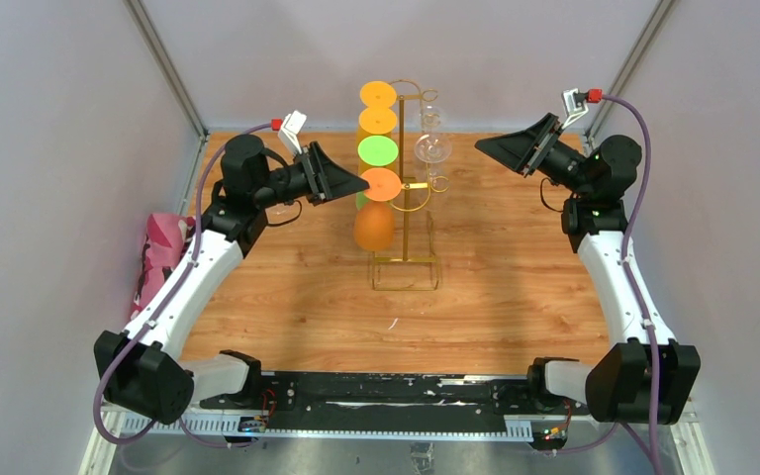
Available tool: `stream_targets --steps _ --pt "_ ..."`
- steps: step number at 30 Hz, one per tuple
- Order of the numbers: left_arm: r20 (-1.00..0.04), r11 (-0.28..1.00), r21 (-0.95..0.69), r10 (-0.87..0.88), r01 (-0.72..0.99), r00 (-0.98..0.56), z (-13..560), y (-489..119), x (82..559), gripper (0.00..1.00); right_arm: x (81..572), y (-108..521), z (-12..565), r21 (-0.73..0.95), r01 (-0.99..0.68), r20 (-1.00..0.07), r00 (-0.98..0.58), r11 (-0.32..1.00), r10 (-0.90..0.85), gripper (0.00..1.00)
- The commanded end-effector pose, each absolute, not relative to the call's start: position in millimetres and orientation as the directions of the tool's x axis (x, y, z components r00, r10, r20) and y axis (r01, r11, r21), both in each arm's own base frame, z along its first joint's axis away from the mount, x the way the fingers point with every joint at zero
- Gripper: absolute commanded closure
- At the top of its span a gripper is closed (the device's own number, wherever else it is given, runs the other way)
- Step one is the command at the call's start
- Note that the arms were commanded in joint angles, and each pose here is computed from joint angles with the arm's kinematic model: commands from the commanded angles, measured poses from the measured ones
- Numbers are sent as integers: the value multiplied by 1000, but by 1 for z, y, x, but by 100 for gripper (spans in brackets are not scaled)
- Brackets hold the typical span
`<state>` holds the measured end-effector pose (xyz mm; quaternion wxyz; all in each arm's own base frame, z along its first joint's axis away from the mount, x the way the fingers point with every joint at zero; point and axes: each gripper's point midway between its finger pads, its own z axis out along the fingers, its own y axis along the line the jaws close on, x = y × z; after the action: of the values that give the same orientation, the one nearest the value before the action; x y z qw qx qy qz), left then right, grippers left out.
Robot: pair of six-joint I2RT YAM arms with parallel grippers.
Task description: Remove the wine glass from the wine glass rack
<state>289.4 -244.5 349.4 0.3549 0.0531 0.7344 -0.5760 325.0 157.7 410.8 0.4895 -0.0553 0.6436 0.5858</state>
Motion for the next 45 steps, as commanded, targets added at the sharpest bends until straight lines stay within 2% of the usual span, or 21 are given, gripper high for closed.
stream_targets --steps 1,8,13,25,29,34,45 --pt "-594 328 -801 -330 501 -734 352 -246 290 58 323 159 415 679 -665 -713 -497 310 495 17" --pt "-619 351 -782 -335 515 -710 361 -243 289 62 323 159 415 677 -669 -714 -493 308 497 17" --pt "-602 327 -796 -346 509 -720 362 -245 291 69 324 159 413 682 -664 -709 -497 306 500 17" --pt "-604 308 -796 -351 521 -715 375 -248 286 73 325 159 412 688 -663 -701 -503 294 506 17" --pt "-597 300 -802 -349 517 -723 375 -249 284 80 325 159 413 689 -664 -698 -504 289 509 17" --pt "-583 293 -811 -349 506 -734 373 -249 281 93 325 159 413 690 -664 -698 -503 289 510 17" --pt "-574 319 -815 -333 484 -748 373 -245 273 93 324 160 414 696 -662 -691 -510 279 512 17"
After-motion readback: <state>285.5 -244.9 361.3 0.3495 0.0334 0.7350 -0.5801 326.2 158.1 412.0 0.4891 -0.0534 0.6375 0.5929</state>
